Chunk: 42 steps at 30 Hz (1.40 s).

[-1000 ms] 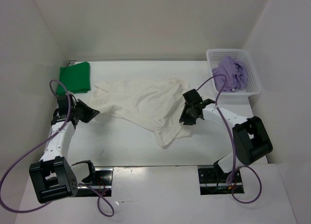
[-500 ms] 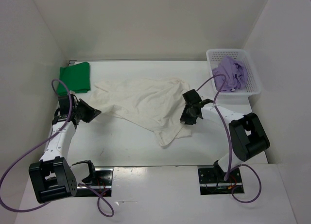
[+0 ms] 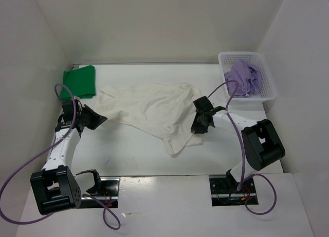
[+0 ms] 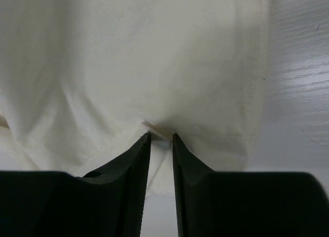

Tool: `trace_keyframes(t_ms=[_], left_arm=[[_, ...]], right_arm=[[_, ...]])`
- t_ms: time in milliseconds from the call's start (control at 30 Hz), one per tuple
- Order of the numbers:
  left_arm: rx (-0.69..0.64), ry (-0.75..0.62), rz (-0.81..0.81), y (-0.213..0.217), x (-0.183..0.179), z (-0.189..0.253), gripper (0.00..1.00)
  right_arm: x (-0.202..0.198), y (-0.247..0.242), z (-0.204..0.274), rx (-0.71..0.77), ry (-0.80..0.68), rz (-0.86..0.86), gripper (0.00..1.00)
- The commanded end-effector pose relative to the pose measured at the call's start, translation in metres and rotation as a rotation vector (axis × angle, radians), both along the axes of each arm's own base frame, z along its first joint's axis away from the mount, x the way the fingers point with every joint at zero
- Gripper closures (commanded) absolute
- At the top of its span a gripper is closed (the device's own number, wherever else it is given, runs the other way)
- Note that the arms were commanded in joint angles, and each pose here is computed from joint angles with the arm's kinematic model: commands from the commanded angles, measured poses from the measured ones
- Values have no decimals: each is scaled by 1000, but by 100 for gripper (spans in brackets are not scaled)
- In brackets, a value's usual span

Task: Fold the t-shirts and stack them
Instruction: Flatten out the tshirt

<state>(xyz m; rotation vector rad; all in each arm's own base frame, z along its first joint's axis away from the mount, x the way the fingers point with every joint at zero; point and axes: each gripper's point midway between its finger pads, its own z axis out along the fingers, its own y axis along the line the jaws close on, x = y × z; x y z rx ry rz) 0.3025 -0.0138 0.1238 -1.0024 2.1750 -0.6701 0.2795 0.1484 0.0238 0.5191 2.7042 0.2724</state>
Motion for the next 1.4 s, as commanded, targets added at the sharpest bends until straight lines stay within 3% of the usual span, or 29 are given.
trace_keyframes(t_ms=[0,133,367,533,633,700,767,800,900,933,1067,1200,1233,1267,1367], left_arm=[[3,-42,-21,-2,6,7,100],[3,-42,-21,-2,6,7,100],[6,-51,-21,-2,8,9,100],[1,-91,-24,-2,15,20,100],[-9,-115,-38,-5,25,34,100],[15,-182,-40,-3,40,64,100],[21,-237,-48,-5,51,90,100],[25,-298,-41,-3,63,121,100],[19,-405,-68,-7,73,177,100],[32,-497,-65,-7,75,223,100],[53,-703,-72,6,62,327,100],[125,-813,-29,15,41,391,100],[122,-826,-27,15,41,398,100],[116,-846,-15,16,37,408,100],[105,-883,-1,23,42,424,100]], right_arm=[[8,9,3,52,-38,23,73],[8,11,6,62,-43,37,77],[10,14,18,85,-75,42,96],[21,12,62,94,-176,27,100],[26,12,119,130,-281,22,100],[33,9,180,161,-417,3,100],[28,3,217,163,-464,-11,100],[29,-1,265,189,-565,-28,100],[19,-15,322,184,-655,-58,100],[14,-26,371,195,-762,-83,100],[-12,-51,458,188,-934,-113,100],[-46,-78,546,195,-1125,-144,100],[-38,-76,554,181,-1134,-147,100],[-56,-85,588,214,-1235,-155,100],[-50,-86,610,200,-1304,-154,100]])
